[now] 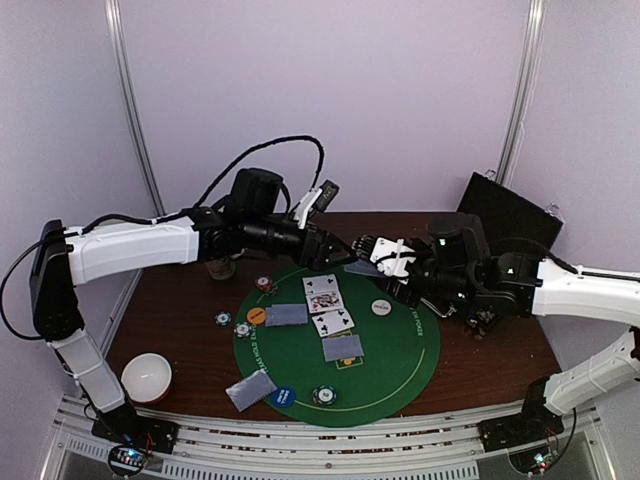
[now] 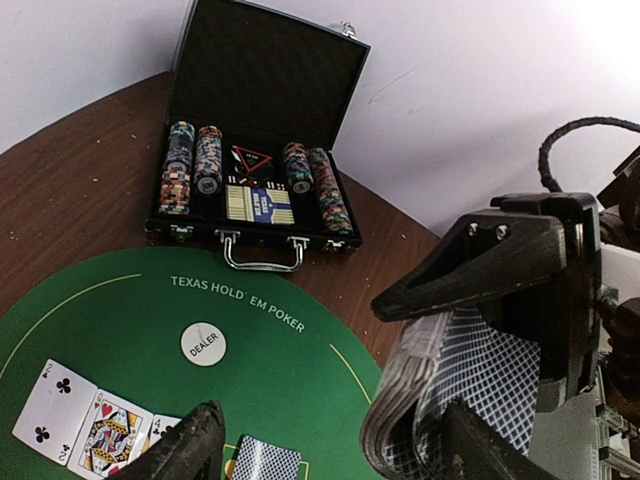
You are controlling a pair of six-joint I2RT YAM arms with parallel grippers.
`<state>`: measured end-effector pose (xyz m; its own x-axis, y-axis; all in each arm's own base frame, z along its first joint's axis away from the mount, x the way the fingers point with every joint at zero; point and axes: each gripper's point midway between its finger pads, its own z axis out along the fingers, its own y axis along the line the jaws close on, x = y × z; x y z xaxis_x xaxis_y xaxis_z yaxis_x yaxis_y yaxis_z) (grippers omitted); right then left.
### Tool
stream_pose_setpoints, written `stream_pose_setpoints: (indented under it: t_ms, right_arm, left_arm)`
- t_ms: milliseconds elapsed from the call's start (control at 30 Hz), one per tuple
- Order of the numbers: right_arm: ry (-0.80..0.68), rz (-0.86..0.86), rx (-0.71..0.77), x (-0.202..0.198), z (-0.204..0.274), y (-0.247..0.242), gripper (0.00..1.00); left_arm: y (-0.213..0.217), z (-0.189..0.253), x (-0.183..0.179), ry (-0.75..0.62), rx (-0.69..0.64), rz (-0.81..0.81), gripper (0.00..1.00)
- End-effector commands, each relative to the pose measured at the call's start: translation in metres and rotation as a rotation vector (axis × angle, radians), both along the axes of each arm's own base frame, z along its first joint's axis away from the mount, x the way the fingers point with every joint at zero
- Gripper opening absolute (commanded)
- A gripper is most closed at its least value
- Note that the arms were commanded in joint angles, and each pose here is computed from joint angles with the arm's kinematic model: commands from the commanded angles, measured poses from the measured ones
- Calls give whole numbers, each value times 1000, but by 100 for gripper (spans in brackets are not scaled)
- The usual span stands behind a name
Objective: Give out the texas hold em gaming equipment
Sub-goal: Pick up the poker card from the face-down deck piles.
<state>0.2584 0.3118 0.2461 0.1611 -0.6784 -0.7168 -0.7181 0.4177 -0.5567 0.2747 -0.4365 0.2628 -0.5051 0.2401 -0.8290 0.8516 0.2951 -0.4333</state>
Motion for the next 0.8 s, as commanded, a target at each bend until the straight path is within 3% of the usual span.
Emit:
stream_pose_setpoints:
  t_ms: [0, 167, 333, 467, 500, 767]
  right_arm:
    - [-42, 7, 27, 4, 16, 10, 47]
    - [-53, -1, 42, 5, 21, 10, 47]
    - [-56, -9, 36, 4, 20, 5, 47]
    - [-55, -17, 34, 5, 18, 3, 47]
    - [-59, -27, 35, 5, 19, 1, 47]
    - [-65, -81, 22, 10, 12, -12, 47]
  left_arm:
    - [1, 6, 1, -21, -13, -10, 76]
    - [5, 3, 6, -25, 31, 14, 62]
    - [13, 10, 8, -43, 14, 33, 28]
    - [8, 18, -9, -19, -48, -60, 16]
    - [7, 22, -15, -9, -72, -90, 0]
    - [26, 26, -10, -29, -60, -32, 0]
